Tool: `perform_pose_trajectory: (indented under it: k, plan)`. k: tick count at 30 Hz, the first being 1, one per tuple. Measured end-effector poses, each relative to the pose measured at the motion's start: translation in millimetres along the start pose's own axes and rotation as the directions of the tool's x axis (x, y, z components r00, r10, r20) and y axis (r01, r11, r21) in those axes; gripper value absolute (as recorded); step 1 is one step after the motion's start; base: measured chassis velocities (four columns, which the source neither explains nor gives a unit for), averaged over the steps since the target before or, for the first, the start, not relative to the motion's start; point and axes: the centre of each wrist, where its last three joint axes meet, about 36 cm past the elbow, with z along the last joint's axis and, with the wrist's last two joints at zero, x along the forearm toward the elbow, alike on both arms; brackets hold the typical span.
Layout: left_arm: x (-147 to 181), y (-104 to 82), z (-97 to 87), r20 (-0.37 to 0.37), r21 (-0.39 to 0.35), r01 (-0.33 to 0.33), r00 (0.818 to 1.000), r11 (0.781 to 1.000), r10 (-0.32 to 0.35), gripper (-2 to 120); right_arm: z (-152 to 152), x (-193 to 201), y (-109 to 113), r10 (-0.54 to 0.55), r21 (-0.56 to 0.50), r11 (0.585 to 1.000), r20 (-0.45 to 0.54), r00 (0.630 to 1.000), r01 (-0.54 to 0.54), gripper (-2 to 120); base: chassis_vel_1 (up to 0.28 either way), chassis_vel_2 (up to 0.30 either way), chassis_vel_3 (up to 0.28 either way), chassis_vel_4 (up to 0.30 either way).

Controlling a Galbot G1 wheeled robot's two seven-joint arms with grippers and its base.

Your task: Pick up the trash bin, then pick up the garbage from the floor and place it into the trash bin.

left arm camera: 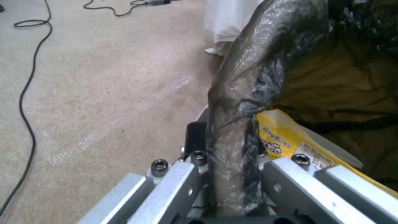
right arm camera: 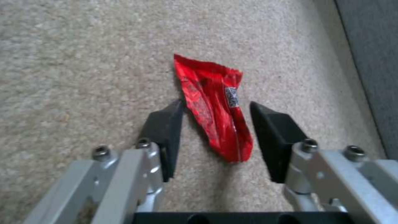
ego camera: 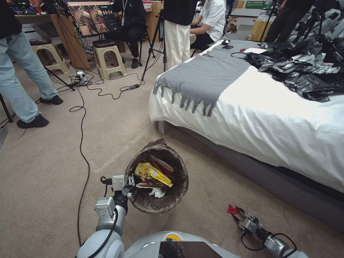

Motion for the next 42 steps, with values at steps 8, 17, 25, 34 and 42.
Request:
perform_pose_trajectory:
  k: [8,17,25,34,42]
  plan:
    - [-1,-0.1,1.1,-0.002,-0.001,-0.002,1.0,1.0,0.002,0,6,-2,-7,0.018,-0.022,1.0,-0.003,1.0,-0.018,76,0.0,0.0,0.0,0.0]
    - [0,0.1,1.4,0.0,-0.005,0.0,1.0,1.0,0.0,0,13,-4,-8,0.003,-0.049,0.999,-0.011,1.0,-0.004,67,0.0,0.0,0.0,0.0]
    - [0,0.0,2.0,0.0,-0.007,0.001,1.0,1.0,-0.001,0,19,-6,-6,-0.007,-0.078,0.997,-0.016,1.0,0.005,43,0.0,0.0,0.0,0.0]
    - [0,0.5,2.0,0.0,-0.008,0.003,1.0,1.0,-0.003,0,18,-13,-4,-0.015,-0.091,0.996,-0.011,1.0,0.014,12,0.0,0.0,0.0,0.0]
    - [0,0.5,2.2,-0.001,-0.008,0.003,1.0,1.0,-0.003,0,27,-16,-1,-0.035,-0.124,0.992,-0.01,0.999,0.034,0,0.0,0.0,0.0,0.0]
